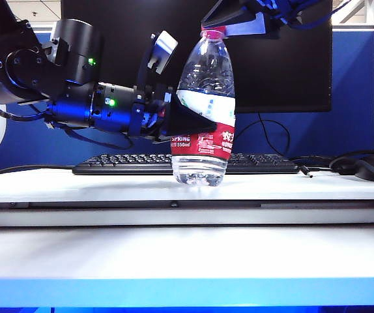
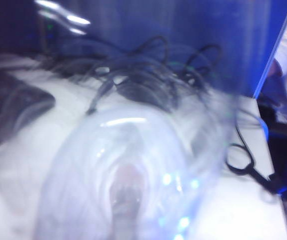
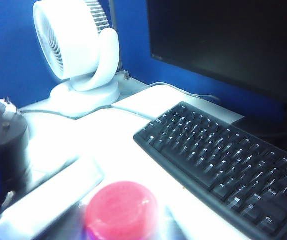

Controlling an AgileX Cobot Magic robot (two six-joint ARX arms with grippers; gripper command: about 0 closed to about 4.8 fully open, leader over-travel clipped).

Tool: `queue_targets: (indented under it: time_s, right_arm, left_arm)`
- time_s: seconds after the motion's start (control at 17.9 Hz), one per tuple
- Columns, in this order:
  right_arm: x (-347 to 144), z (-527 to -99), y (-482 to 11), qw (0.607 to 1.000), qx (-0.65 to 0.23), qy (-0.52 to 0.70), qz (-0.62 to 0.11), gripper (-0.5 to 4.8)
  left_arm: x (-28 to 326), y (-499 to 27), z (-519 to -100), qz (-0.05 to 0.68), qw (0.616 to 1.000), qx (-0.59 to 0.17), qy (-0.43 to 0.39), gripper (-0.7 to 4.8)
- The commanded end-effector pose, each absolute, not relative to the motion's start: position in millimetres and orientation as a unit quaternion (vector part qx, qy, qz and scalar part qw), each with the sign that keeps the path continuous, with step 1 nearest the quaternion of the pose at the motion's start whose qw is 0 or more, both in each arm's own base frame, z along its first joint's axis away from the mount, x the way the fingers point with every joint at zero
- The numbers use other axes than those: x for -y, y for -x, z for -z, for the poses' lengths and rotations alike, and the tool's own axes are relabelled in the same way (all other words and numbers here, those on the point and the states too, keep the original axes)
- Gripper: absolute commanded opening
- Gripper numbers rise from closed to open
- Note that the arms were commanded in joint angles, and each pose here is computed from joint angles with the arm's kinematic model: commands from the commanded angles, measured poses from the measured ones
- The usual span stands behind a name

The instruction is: Unscrew the cap from the plastic bottle on the table.

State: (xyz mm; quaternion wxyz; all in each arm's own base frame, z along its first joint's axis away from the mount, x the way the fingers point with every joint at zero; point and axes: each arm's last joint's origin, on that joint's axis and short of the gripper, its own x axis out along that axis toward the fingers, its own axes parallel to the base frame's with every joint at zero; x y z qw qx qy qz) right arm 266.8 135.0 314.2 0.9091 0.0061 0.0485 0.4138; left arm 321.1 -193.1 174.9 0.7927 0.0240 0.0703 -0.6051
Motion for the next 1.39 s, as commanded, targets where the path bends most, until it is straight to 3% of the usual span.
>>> queue_targets:
  time_s: [0.06,0.11,0.33,0.56,0.84,1.39]
  right_arm:
    - [-132,-333,-266,0.918,0.003,-0.039,-0.395,4.12]
    - [-133,-333,-265,0.919,-0.001,-0.047,-0.392,4.79]
    - [-140,-331,-260,0.914,-0.022,-0.065,-0.400,4.79]
    - [-162,-332,-239,0.942,-0.049,-0.065,-0.326,4.79]
    - [-184,-327,-222,0.954,-0.066,-0.054,-0.286,4.79]
    - [-190,-321,-224,0.951,-0.083,-0.081,-0.286,4.79]
  left_arm:
    - [190,-321,-166,0.601,0.793,-0.102,-0.016,0.18]
    - [190,-321,-166,0.601,0.793,-0.102,-0.016,0.18]
    - [190,-321,-166,0.601,0.793,-0.102,-0.016,0.18]
    - [190,-321,-166,0.599,0.795,-0.099,-0.019,0.21]
    - [190,-321,-166,0.599,0.795,-0.097,-0.019,0.21]
    - [190,-321,-167,0.599,0.795,-0.093,-0.019,0.26]
